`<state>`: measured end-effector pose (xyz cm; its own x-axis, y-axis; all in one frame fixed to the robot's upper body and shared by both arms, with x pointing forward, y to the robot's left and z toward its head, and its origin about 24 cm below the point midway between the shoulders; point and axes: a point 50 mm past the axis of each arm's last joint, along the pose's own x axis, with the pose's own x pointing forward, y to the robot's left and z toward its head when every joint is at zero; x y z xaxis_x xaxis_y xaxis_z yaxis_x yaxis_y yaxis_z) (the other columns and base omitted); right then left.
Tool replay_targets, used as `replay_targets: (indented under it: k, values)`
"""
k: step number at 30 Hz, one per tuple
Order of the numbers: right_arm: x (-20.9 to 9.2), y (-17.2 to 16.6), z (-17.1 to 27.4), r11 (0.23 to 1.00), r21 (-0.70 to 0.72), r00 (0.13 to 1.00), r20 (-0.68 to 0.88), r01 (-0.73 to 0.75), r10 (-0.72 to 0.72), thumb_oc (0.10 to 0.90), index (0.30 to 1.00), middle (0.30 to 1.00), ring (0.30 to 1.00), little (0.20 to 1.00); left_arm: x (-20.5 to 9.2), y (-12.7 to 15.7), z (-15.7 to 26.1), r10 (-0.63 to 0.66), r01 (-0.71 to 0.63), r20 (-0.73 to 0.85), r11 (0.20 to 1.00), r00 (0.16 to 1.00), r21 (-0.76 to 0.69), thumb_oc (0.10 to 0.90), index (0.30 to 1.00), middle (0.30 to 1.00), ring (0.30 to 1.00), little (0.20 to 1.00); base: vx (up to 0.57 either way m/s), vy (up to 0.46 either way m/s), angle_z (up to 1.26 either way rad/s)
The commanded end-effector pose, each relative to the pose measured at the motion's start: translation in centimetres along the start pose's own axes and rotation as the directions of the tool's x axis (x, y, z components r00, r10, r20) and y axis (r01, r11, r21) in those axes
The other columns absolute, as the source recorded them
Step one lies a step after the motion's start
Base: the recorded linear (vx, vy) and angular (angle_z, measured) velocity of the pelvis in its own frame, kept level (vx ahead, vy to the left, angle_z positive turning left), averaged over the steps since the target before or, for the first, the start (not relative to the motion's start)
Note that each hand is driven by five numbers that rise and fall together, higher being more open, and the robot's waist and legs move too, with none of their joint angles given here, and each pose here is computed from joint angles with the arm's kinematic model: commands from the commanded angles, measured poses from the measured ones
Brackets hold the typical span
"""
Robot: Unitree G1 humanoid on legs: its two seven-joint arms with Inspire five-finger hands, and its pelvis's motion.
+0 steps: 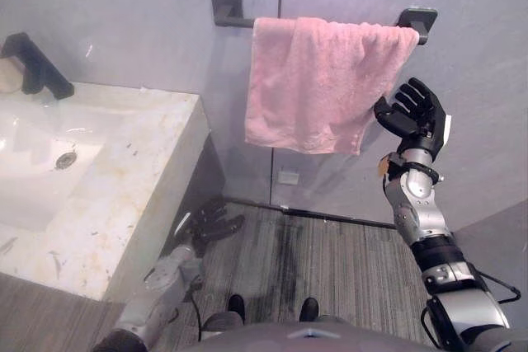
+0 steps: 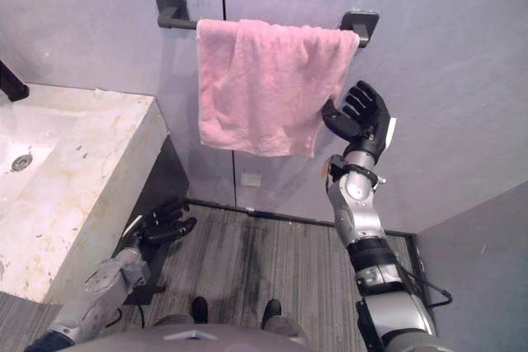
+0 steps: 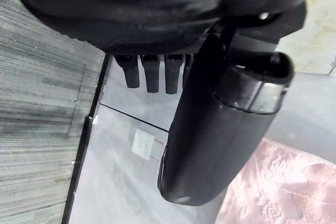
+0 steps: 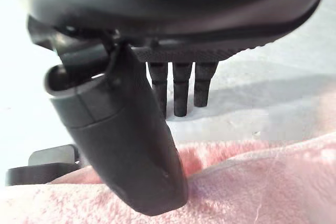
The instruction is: Organize the bathroom.
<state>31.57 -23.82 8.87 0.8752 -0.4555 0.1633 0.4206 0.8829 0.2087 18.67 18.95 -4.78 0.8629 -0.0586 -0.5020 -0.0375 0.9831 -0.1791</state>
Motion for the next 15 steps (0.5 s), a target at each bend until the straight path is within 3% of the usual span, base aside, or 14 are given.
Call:
replay_targets:
  k: [1,9,15]
  values:
    - [1.8,1.6,5.4,0.993,0.025,0.966,0.236,-0.116,0.107,0.800,0.900,0.900,0.900,0.900,0.3,-1.8,3.4,-0.098,0.100,0.181,0.995,0.979,-0.003,0.800,0.900,0.900,0.900,0.900,0.00,0.000,0.00]
    - [1.8,1.4,4.2,0.994,0.031,0.980,0.173,-0.101,0.094,0.800,0.900,0.900,0.900,0.900,0.3,-1.7,3.4,-0.084,0.084,0.187,0.996,0.979,0.011,0.800,0.900,0.900,0.900,0.900,-0.01,0.003,0.00]
    - [-0.7,-0.7,1.7,0.997,0.019,0.985,0.158,0.073,-0.075,0.800,0.900,0.900,0.900,0.900,0.4,0.2,2.2,0.150,-0.146,0.177,0.989,0.973,-0.034,0.800,0.900,0.900,0.900,0.900,-0.05,0.020,0.02]
